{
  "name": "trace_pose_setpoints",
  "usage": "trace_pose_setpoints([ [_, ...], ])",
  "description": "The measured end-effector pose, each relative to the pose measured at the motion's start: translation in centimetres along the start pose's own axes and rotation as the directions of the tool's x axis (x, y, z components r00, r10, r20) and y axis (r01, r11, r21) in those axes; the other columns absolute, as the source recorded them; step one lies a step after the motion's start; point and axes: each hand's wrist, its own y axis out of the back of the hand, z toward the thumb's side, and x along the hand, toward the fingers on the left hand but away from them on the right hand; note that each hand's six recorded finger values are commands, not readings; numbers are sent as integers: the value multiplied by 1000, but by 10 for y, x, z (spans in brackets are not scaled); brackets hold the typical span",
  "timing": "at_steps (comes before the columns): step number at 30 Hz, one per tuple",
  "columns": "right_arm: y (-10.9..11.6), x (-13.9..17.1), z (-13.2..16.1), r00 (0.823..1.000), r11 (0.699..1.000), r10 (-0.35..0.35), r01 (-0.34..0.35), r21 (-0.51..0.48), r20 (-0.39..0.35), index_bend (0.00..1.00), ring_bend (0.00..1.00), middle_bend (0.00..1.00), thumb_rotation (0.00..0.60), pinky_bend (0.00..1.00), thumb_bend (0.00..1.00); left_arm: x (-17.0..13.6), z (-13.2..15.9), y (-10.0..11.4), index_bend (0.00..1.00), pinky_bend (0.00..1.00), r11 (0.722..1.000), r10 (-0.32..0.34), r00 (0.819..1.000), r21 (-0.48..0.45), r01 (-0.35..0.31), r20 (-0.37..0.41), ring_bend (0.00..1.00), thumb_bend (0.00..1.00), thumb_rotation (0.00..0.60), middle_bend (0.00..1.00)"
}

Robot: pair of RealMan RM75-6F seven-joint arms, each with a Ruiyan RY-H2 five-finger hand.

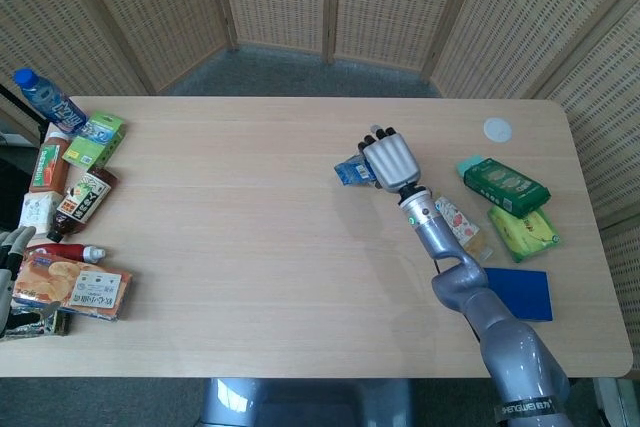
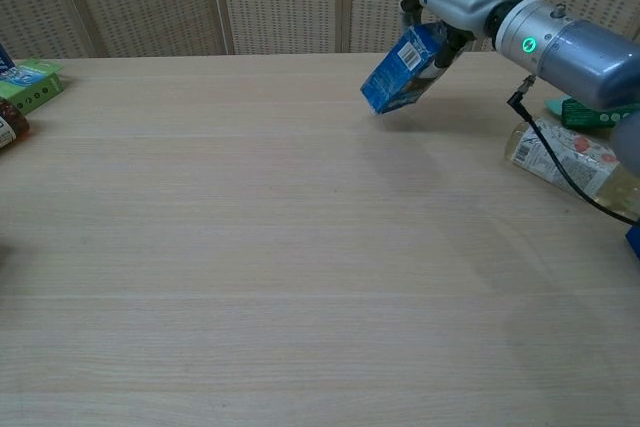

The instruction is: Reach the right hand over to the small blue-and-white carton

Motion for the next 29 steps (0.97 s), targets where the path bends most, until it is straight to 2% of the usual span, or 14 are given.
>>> trace_pose_setpoints([
  [9,53,1,19,987,983,-148,140,-115,-68,691,249,476,600,410,274,-3,4,8,0,0,999,15,1000,-33,-14,26,0,0,600,0],
  [12,79,4,32,977,970,-194,178,-164,-89,688,249,472,600,410,283,-4,6,12,0,0,999,23,999,-44,-21,40,0,0,600,0],
  [17,138,13,53,956,942,-274,245,-231,-105,685,249,470,600,409,291,-7,10,16,0,0,998,31,998,-58,-27,58,0,0,600,0],
  [22,205,22,56,934,918,-348,324,-230,-74,684,249,468,600,409,288,-9,12,19,0,0,997,39,997,-66,-34,68,0,0,600,0],
  [25,235,23,47,925,909,-378,364,-204,-35,684,249,467,600,409,293,-11,13,20,0,0,997,42,997,-65,-38,70,0,0,600,0],
  [29,248,23,42,924,905,-383,374,-202,-6,682,249,466,600,409,304,-10,12,20,0,0,998,40,997,-61,-36,68,0,0,600,0],
])
